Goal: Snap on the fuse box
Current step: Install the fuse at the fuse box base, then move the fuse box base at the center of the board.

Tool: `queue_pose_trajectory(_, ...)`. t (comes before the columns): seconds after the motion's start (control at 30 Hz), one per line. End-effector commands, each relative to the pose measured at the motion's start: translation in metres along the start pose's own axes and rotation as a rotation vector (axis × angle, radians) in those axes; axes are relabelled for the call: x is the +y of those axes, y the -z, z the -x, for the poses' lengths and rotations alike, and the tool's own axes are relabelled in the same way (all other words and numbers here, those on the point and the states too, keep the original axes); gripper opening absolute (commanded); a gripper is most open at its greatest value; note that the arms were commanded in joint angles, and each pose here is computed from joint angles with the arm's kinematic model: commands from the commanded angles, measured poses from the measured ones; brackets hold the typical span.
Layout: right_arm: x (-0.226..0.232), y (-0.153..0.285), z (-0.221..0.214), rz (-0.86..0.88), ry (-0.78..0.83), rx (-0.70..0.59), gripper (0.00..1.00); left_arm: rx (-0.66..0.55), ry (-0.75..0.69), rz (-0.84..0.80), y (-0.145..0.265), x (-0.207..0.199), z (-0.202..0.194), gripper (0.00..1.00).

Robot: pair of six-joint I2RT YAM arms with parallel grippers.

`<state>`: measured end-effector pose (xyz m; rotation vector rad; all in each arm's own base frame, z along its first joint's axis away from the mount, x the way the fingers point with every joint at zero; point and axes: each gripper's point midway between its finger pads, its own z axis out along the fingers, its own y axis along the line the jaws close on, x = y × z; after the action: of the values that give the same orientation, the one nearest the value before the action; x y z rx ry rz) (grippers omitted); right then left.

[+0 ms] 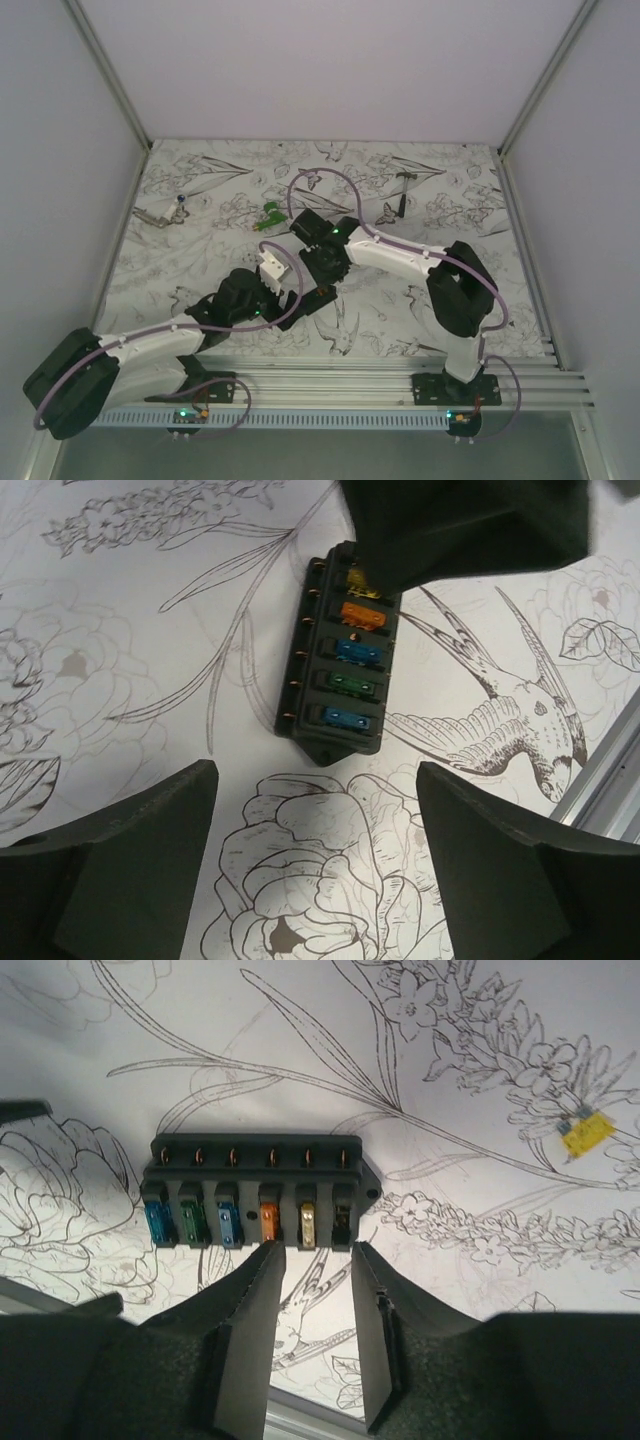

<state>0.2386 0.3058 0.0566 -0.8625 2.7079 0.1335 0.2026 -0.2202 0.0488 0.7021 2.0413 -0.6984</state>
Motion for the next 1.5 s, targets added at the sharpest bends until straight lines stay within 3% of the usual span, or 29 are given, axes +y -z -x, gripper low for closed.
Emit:
queue_pose_trajectory(0.0, -0.015, 0.020, 0.010, -0.008, -0.052, -0.074, 0.41, 0.018, 0.080, 0.085, 0.007, 0.011, -0.004, 0.86)
queue_pose_trajectory(0.2, -0.045, 0.018, 0.003, -0.024, -0.102, -0.081, 0.41, -0.002, 0.228, 0.185, 0.014, 0.024, 0.008, 0.99)
queue_pose_trajectory(0.5, -0.057, -0.010, -0.003, 0.046, -0.153, -0.061, 0.40, 0.009, 0.456, 0.268, 0.019, 0.036, 0.023, 1.00)
queue_pose_trajectory(0.7, -0.044, -0.025, -0.011, 0.096, -0.138, -0.016, 0.32, 0.060, 0.509, 0.275, 0.015, 0.039, 0.020, 1.00)
queue_pose_trajectory(1.17, 0.013, -0.027, -0.021, 0.240, -0.023, 0.006, 0.29, 0.094, 0.619, 0.302, 0.013, 0.045, 0.017, 0.99)
queue_pose_trajectory(1.33, -0.001, -0.015, -0.014, 0.182, -0.013, -0.043, 0.33, 0.093, 0.649, 0.302, 0.014, 0.045, 0.018, 0.99)
queue_pose_trajectory(1.47, -0.041, -0.008, -0.009, 0.092, -0.075, -0.083, 0.37, 0.092, 0.676, 0.302, 0.015, 0.046, 0.021, 1.00)
